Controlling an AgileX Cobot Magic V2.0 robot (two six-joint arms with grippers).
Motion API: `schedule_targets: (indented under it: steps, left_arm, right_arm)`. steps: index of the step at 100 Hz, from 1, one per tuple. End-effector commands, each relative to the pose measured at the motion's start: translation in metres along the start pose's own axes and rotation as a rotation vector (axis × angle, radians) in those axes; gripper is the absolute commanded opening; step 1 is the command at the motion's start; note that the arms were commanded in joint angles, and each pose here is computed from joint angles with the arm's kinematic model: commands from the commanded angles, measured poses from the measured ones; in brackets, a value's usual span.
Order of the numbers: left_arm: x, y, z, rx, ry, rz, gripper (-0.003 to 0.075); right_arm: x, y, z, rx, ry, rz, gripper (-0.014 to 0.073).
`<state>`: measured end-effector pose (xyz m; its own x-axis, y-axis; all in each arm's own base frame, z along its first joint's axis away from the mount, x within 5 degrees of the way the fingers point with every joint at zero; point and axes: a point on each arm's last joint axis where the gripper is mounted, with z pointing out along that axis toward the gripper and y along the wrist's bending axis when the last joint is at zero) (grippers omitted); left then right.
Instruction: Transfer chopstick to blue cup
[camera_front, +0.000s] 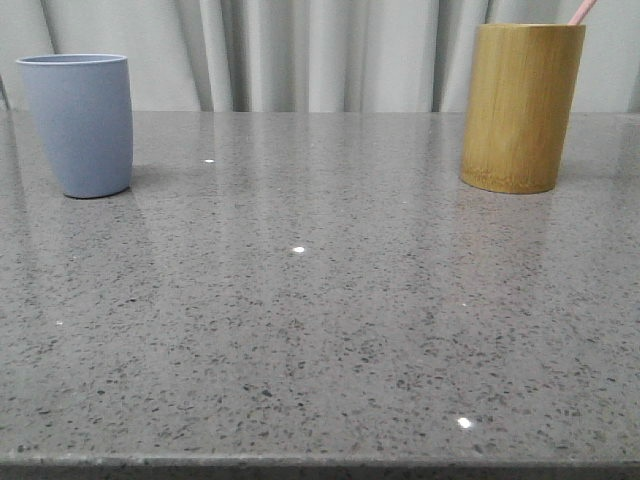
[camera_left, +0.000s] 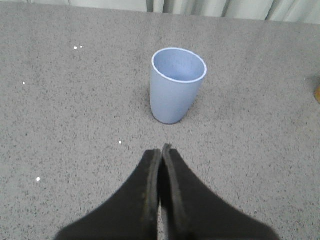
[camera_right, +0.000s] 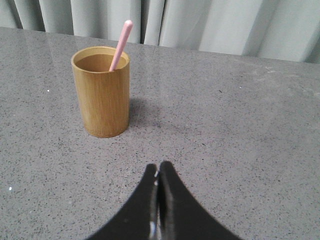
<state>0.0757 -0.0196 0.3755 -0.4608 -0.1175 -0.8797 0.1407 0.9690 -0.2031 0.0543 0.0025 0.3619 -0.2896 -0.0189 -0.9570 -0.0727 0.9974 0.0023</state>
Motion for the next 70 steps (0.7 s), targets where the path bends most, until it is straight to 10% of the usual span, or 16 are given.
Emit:
schedule_targets:
  steps: [1,14,37,70]
  left_arm:
    - [-0.0120,-0.0031,-0.0036,0.017,-0.056,-0.021,-0.0008]
    - [-0.0085,-0.0032,-0.0035,0.018,-0.018,-0.021,0.0133]
    - [-0.0063,-0.0034,-0.0035,0.020,0.007,-0.022,0.0719]
    - [-0.0093,-0.0035,-0.0017,0.023,-0.012,-0.027,0.0617]
  right_arm:
    - [-0.0152,-0.0001,-0.0020,0.003,-0.085,-0.005,-0.0046]
    - [-0.0156,-0.0001,-0.0020,0.003,-0.089,-0.005,0.0128]
    - [-0.0164,0.0000,-0.0021,0.002,-0.098,-0.005,0.0533]
    - [-0.0165,0.0000,-0.0021,0.002,-0.099,-0.005,0.0549]
